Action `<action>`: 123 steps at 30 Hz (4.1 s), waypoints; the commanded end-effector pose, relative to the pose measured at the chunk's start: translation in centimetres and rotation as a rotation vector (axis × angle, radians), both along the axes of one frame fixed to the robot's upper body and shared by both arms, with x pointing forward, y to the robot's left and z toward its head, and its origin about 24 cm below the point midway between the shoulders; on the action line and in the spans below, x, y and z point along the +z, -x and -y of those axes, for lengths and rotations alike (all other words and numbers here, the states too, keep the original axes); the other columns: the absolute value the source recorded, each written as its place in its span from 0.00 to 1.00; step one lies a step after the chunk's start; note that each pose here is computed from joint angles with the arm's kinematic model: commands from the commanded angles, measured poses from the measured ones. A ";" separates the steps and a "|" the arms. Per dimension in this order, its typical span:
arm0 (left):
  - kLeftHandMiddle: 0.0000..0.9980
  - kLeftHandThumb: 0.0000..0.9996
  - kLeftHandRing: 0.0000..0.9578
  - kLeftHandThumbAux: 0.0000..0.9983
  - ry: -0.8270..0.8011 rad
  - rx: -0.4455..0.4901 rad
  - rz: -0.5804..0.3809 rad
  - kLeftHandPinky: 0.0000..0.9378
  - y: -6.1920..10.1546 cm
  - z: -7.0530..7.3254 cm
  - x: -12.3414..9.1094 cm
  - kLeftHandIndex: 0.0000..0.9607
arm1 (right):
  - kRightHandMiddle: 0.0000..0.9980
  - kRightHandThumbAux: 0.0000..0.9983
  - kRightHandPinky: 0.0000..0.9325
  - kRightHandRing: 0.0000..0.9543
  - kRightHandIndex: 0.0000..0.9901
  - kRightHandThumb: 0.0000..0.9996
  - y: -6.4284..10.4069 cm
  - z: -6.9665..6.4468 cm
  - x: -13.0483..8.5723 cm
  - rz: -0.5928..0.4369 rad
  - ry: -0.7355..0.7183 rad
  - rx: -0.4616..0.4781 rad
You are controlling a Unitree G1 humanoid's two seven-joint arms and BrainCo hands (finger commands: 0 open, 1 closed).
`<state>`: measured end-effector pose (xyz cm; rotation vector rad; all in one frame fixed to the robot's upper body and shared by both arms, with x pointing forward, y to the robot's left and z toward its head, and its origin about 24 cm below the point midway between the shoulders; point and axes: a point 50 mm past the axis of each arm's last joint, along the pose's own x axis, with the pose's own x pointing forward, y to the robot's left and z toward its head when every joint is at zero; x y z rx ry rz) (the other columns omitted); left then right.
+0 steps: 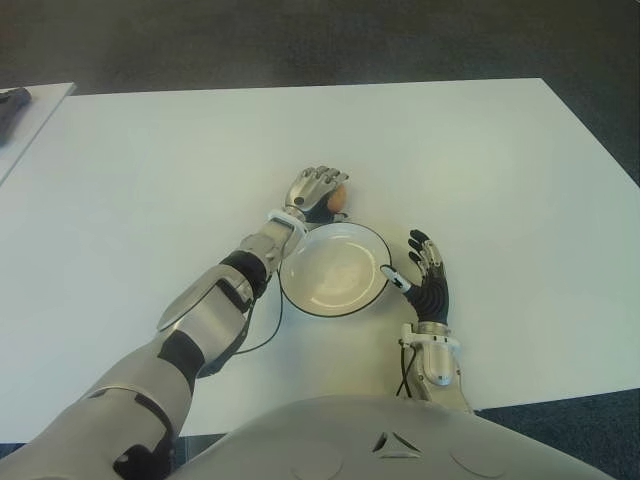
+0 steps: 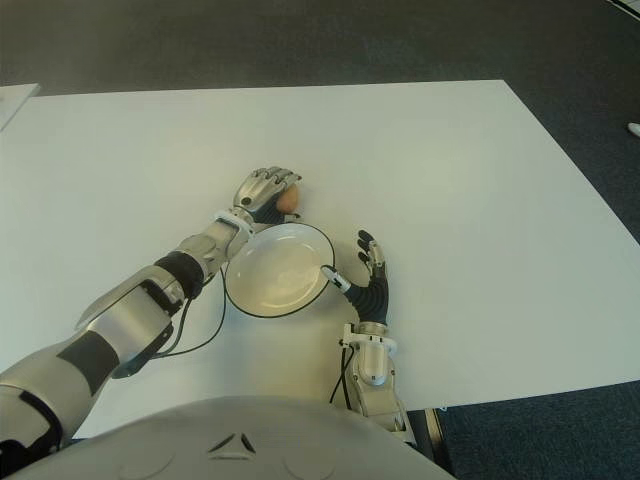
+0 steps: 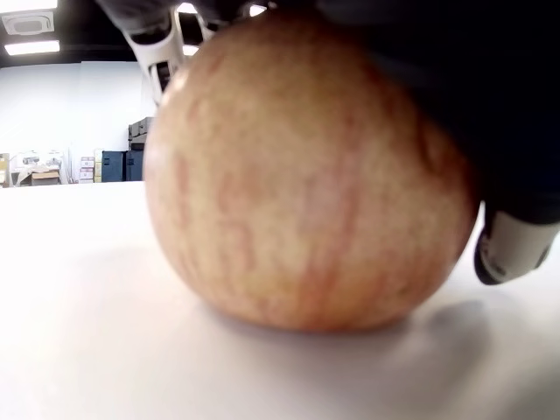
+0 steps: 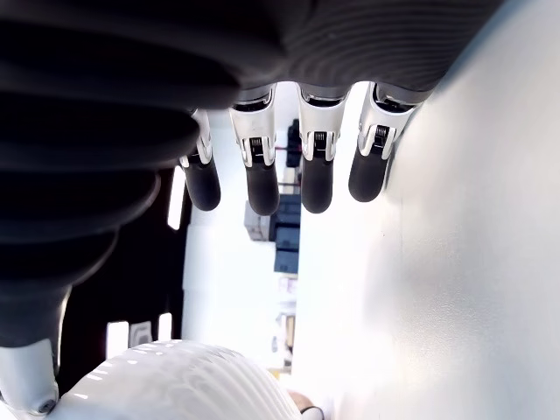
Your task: Put the apples into the plate.
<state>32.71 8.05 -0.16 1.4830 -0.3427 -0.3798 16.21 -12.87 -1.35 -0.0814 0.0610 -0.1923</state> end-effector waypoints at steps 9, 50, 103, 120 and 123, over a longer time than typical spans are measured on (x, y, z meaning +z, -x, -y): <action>0.18 0.22 0.19 0.55 -0.083 0.060 -0.131 0.24 1.5 -1.6 -2.8 0.16 | 0.16 0.66 0.16 0.14 0.15 0.43 2.5 -0.6 -2.8 -0.194 -0.040 -0.045; 0.51 0.81 0.62 0.67 -0.089 0.125 -0.108 0.62 1.7 -2.1 -3.3 0.41 | 0.18 0.69 0.18 0.17 0.16 0.46 2.4 -0.6 -2.8 -0.196 -0.064 -0.060; 0.54 0.86 0.87 0.67 0.156 0.132 -0.110 0.83 0.6 -1.6 -1.1 0.42 | 0.19 0.69 0.22 0.19 0.16 0.48 1.9 -0.6 -2.8 -0.176 -0.073 -0.083; 0.49 0.97 0.68 0.66 0.198 0.058 0.088 0.45 -0.8 -0.8 4.5 0.44 | 0.19 0.68 0.23 0.20 0.16 0.49 1.9 -0.7 -2.9 -0.191 -0.080 -0.080; 0.49 0.99 0.56 0.66 0.197 0.050 0.099 0.45 -0.8 -0.6 5.1 0.44 | 0.19 0.68 0.23 0.20 0.16 0.49 1.9 -0.8 -3.0 -0.196 -0.085 -0.080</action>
